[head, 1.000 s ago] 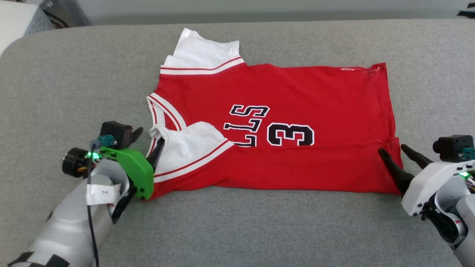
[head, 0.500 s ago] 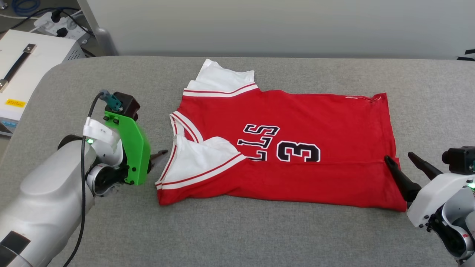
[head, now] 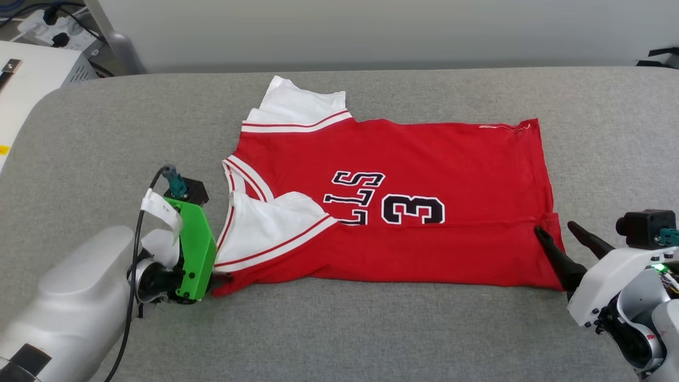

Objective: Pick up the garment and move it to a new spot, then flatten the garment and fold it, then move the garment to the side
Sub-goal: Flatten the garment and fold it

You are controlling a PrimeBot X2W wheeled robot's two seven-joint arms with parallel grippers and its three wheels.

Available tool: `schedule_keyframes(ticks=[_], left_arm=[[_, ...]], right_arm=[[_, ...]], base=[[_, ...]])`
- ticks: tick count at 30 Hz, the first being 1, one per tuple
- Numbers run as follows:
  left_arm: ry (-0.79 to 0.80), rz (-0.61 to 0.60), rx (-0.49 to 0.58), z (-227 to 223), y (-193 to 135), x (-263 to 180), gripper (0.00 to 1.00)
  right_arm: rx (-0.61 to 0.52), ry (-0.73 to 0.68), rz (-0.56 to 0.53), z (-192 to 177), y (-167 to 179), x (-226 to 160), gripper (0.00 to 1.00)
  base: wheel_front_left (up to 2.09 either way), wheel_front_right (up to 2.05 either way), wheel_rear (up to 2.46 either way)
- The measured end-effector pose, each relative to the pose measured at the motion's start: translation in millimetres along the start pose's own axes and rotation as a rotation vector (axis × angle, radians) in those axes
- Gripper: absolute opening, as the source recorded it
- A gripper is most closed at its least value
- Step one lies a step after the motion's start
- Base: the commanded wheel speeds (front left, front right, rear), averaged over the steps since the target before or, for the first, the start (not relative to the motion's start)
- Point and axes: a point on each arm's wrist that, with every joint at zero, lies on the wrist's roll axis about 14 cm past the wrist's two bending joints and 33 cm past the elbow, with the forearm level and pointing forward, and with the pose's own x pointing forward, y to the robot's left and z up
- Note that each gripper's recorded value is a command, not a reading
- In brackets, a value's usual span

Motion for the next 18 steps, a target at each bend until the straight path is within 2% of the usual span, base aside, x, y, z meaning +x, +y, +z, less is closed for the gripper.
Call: schedule_keyframes(ticks=[9, 10, 11, 18], left_arm=[[0.056, -0.018, -0.058, -15, 0, 28, 1.00], [0.045, -0.017, -0.059, -15, 0, 29, 0.12], [0.038, -0.019, -0.052, -15, -1, 28, 0.00], [-0.038, -0.002, 0.042, -11, -7, 20, 0.00]], right_arm=[[0.014, 0.034, -0.010, -13, -3, 5, 1.00], [0.010, 0.032, -0.018, -12, -6, 4, 1.00], [0.005, 0.026, -0.019, -9, -7, 3, 1.00], [-0.053, -0.029, -0.039, 21, -20, -3, 1.00]], base=[[0.00, 0.00, 0.00], [0.00, 0.00, 0.00], [0.00, 0.00, 0.00], [0.00, 0.00, 0.00]])
